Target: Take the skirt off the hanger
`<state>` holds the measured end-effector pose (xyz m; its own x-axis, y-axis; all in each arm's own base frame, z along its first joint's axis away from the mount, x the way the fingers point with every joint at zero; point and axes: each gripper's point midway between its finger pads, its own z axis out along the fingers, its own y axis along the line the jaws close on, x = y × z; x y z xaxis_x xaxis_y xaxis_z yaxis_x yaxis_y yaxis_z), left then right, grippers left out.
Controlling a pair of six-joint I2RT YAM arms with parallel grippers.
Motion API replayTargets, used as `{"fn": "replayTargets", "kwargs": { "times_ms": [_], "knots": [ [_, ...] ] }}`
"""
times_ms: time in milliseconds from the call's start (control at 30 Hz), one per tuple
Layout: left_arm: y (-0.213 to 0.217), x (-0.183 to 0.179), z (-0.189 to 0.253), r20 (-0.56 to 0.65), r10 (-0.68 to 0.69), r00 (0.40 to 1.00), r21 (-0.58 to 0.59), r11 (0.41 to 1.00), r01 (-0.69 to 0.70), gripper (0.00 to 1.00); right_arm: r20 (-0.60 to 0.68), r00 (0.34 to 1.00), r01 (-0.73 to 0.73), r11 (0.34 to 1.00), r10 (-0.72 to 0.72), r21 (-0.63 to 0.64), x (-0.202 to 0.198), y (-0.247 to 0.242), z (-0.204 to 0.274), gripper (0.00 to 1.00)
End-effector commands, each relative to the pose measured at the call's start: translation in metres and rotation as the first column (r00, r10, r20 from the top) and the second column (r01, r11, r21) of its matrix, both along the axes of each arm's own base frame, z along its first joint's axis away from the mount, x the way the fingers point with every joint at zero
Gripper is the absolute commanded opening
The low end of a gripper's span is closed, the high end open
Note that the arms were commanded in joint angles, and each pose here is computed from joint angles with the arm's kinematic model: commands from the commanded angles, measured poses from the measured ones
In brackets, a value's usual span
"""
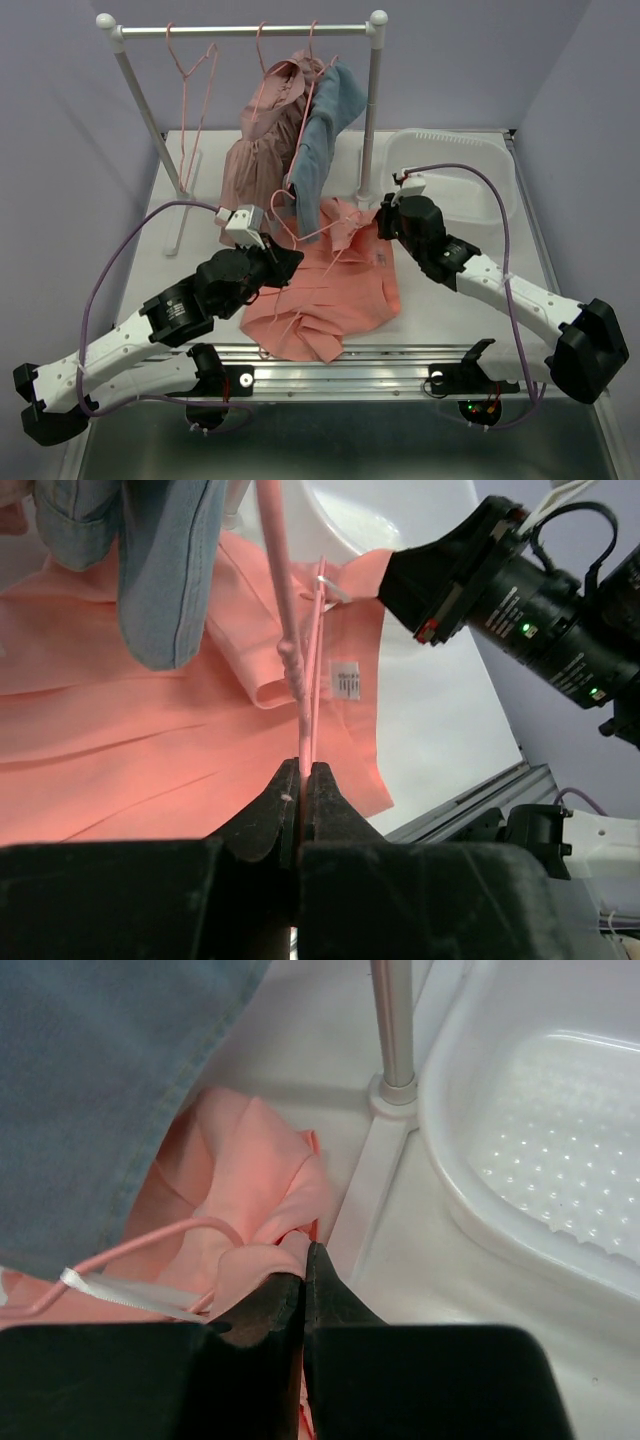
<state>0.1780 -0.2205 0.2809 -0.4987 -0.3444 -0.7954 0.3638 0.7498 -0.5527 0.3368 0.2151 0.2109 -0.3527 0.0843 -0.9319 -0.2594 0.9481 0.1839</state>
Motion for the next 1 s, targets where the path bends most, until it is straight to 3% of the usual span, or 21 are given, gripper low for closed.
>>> {"fn": "replayTargets", "kwargs": {
  "times_ms": [0, 200, 267, 567, 767, 967],
  "knots": [
    [0.002, -0.009, -0.024, -0.059, -0.034, 0.998, 0.069, 0.997, 0.038, 0.0, 0.062, 0.99, 0.122, 0.988, -0.128, 0.1, 0.027, -0.012, 0.039, 0.01],
    [0.015, -0.019, -0.039, -0.116, -0.022, 0.993, 0.105, 0.994, 0.035, 0.0, 0.024, 0.987, 0.158, 0.985, -0.16, 0.074, 0.036, -0.017, 0.025, 0.01],
    [0.019, -0.024, -0.033, -0.107, -0.035, 0.994, 0.069, 0.997, 0.043, 0.0, 0.018, 0.986, 0.166, 0.984, -0.167, 0.063, 0.036, -0.019, 0.022, 0.01],
    [0.036, -0.022, -0.014, -0.078, 0.027, 0.997, 0.003, 1.0, -0.027, 0.0, 0.054, 0.998, -0.045, 0.995, 0.04, 0.091, 0.012, 0.004, 0.048, 0.01],
    [0.039, -0.015, -0.009, -0.053, 0.062, 0.997, 0.015, 0.998, -0.061, 0.0, 0.276, 0.96, 0.016, 0.993, -0.049, 0.119, 0.011, -0.023, 0.174, 0.01],
    [0.038, -0.012, -0.004, -0.039, 0.073, 0.997, 0.011, 0.997, -0.072, 0.0, 0.489, 0.822, 0.235, 0.956, -0.291, 0.173, 0.018, -0.073, 0.311, 0.01]
  ]
}}
